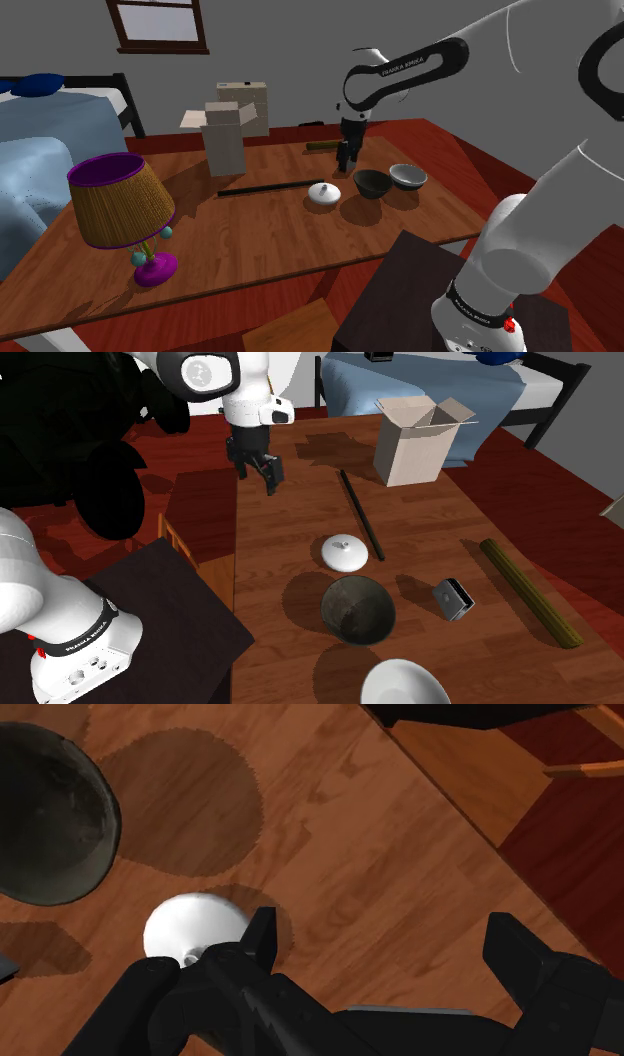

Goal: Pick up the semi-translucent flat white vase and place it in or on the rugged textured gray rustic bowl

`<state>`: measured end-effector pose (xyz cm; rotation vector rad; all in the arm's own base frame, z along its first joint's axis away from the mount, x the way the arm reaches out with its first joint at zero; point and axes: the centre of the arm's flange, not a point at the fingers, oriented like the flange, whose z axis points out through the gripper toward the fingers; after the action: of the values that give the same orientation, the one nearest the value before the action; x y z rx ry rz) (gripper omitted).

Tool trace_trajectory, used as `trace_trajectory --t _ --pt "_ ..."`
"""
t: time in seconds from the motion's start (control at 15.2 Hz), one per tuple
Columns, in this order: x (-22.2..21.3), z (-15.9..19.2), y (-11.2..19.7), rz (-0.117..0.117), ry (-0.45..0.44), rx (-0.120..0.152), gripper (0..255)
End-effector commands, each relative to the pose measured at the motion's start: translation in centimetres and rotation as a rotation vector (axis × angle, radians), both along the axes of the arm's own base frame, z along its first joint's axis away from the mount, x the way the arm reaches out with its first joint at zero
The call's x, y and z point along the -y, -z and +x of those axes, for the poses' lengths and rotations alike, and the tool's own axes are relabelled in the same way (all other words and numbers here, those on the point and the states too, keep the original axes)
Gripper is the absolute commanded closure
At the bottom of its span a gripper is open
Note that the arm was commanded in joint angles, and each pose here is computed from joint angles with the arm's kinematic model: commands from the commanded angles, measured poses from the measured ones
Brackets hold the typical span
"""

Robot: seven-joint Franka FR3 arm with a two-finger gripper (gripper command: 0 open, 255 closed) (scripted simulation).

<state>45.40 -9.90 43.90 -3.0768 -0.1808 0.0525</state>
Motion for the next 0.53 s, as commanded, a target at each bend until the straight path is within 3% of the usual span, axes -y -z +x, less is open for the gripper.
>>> trace_trajectory --t 0.0,0.46 --pt "1.5 1.6 1.8 -0.004 0.001 0.001 0" --pt "5.9 7.0 7.7 -0.012 0.005 0.001 0"
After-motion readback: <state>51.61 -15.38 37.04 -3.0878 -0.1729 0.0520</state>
